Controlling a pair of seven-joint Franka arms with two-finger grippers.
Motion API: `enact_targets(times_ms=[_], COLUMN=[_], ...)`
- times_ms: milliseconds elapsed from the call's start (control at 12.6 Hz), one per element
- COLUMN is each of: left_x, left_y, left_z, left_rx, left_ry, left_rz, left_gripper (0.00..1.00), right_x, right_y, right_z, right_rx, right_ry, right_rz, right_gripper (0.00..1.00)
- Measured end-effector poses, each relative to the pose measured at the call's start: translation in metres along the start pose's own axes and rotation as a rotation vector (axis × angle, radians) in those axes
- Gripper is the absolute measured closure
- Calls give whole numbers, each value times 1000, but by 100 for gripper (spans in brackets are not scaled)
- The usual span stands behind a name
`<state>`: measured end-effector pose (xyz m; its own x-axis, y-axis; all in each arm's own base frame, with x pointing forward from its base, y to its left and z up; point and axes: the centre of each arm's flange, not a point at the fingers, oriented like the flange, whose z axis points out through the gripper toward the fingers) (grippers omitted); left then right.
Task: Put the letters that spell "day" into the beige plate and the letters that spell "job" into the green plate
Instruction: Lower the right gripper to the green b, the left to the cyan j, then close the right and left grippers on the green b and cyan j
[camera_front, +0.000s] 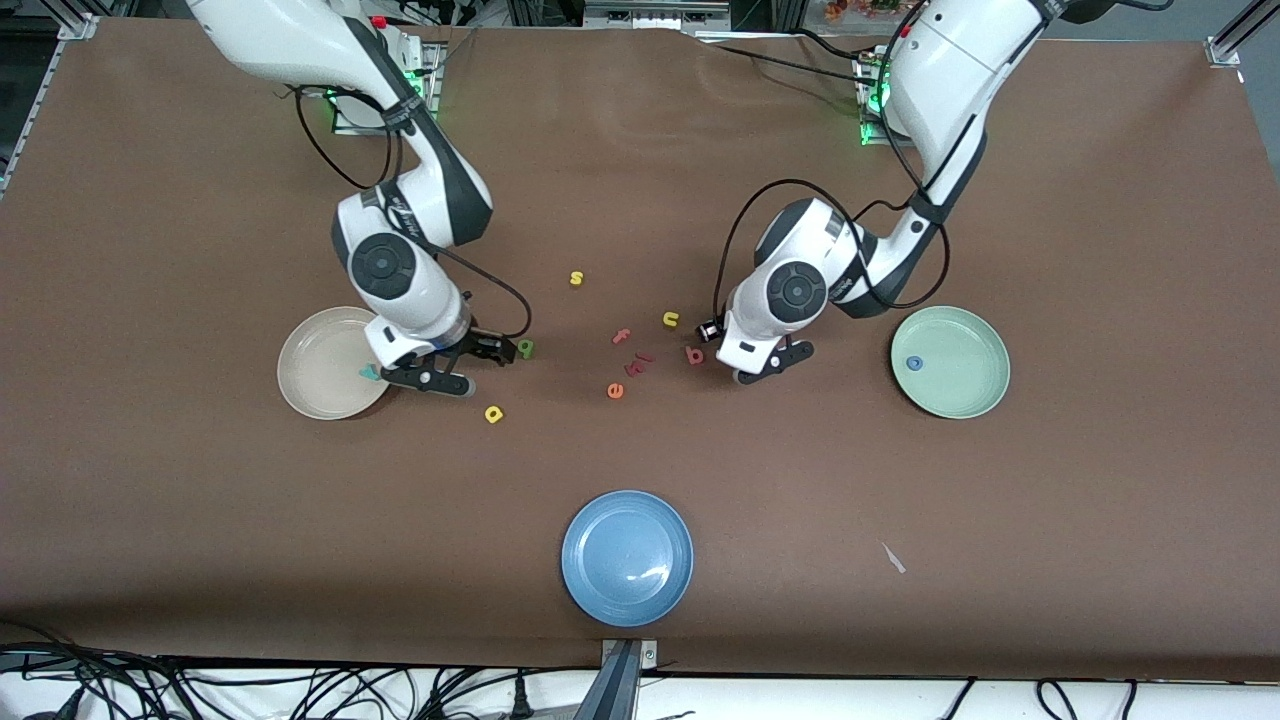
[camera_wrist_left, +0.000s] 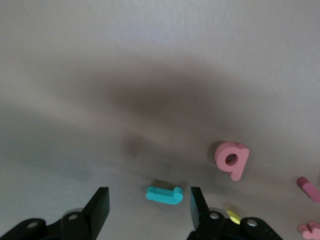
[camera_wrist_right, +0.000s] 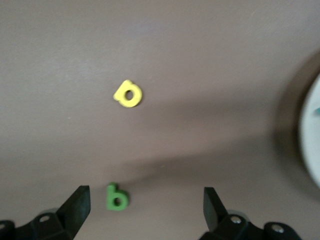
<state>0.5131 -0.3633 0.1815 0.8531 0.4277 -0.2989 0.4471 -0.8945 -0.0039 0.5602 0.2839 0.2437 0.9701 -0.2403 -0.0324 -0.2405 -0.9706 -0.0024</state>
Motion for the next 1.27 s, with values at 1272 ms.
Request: enact_targets(times_ms=[1272], left_x=[-13], left_y=[10], left_z=[18], left_rx=[14], left_ry=[34], left_rz=[45], left_gripper=[62], right_x=[-48], right_y=[-39], right_z=[73], right_rx=[8], right_ry=[-8], right_rz=[111], right_gripper=[21])
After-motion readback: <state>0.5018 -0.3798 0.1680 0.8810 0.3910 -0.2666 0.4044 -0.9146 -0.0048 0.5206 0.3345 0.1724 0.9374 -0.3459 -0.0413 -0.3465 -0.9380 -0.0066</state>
